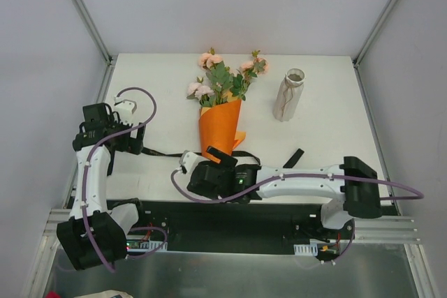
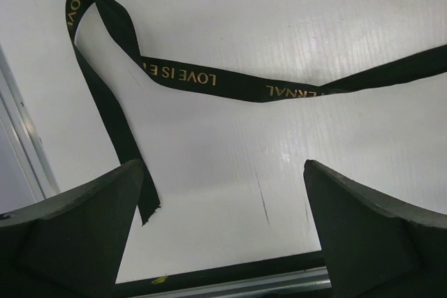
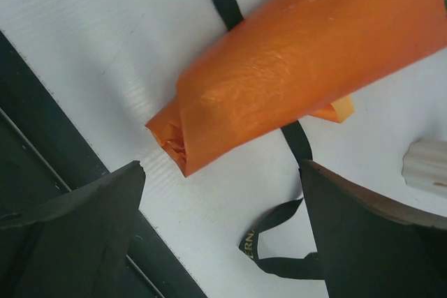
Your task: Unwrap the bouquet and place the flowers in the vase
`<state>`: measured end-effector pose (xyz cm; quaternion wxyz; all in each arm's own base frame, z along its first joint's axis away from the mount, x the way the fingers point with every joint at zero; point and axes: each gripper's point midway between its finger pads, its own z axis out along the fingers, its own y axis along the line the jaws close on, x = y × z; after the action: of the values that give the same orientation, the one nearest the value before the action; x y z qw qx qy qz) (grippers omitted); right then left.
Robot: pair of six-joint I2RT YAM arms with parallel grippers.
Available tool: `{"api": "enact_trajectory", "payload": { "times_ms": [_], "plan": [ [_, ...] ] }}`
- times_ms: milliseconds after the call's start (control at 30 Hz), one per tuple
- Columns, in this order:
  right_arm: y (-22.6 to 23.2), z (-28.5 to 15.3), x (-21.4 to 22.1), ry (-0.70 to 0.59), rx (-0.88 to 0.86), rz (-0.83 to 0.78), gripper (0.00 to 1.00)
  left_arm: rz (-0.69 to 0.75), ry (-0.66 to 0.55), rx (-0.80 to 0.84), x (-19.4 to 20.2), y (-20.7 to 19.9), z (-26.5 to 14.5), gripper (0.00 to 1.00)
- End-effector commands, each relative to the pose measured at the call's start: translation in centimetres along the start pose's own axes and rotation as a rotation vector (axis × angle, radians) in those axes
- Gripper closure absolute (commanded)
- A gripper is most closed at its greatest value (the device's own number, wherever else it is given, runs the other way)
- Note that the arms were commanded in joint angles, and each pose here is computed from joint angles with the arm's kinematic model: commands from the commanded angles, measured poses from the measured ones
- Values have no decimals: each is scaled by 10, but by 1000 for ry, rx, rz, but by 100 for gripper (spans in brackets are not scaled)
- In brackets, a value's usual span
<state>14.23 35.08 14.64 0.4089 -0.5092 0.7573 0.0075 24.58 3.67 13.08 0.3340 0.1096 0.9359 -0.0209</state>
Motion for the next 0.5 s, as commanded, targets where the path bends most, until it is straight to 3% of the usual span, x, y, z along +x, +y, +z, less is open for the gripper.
{"api": "enact_trajectory", "payload": {
  "times_ms": [0,200,467],
  "plan": [
    [16,12,-14,-6,-21,-127,4,-22,-44,63,-18,-15,-17,1],
    [29,45,1,40,18,-202,4,-47,-42,90,-21,-21,-24,1],
    [10,78,5,46,197,-253,4,-64,-46,107,-22,-24,-23,1]
  ]
}}
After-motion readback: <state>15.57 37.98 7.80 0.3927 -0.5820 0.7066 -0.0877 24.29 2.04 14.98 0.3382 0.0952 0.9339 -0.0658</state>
